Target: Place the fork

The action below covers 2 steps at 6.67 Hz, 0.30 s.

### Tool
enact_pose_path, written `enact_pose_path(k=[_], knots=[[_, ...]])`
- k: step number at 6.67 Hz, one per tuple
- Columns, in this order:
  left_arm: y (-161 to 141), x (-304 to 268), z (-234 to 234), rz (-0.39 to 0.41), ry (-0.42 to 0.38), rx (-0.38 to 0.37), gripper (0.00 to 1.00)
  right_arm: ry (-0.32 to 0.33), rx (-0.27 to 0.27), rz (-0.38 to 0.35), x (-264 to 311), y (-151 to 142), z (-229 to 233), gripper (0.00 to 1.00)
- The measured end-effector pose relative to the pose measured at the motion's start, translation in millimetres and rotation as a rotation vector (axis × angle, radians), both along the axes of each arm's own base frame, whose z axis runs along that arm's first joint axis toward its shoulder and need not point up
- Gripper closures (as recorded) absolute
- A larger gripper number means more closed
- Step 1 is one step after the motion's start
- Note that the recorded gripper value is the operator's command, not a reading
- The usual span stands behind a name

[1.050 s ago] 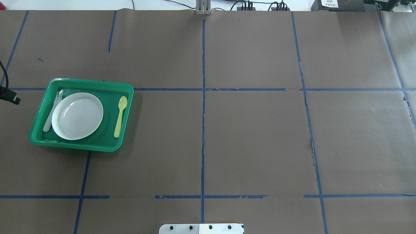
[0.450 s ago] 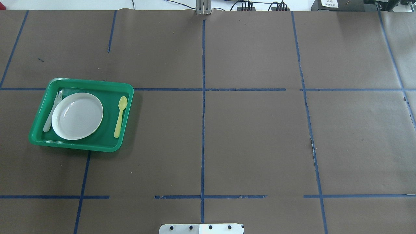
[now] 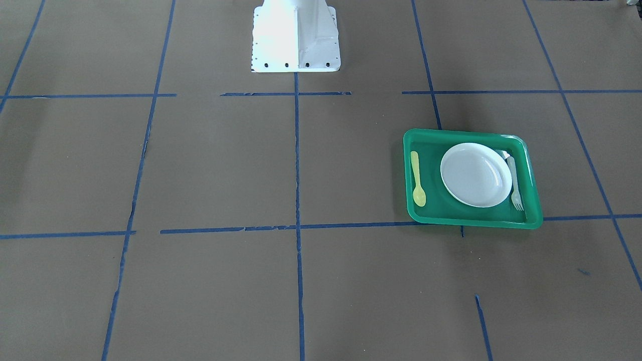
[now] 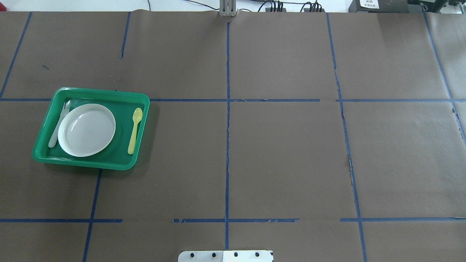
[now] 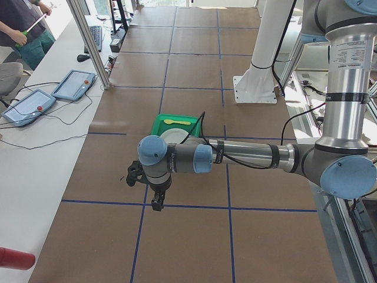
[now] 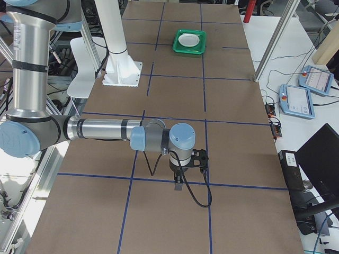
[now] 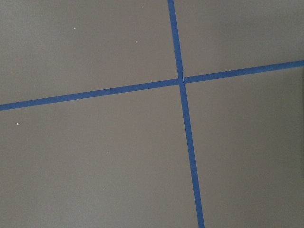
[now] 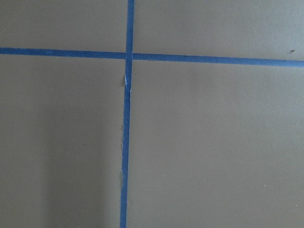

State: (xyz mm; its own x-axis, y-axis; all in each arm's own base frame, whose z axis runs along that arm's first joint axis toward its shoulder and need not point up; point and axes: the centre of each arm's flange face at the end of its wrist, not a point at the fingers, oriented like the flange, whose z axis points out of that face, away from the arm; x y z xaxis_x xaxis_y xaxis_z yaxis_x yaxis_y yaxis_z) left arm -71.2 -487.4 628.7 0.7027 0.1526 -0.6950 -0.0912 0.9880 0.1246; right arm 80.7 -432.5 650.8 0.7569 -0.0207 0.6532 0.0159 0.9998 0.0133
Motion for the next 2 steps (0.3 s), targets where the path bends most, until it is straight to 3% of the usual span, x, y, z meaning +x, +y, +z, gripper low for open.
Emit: enact_pose_path(k=[2], knots=[[-2.7, 0.2, -6.8, -0.002, 0.008, 0.013, 0.0, 0.0, 0.0, 0.0, 0.0, 0.0, 0.0, 0.0]])
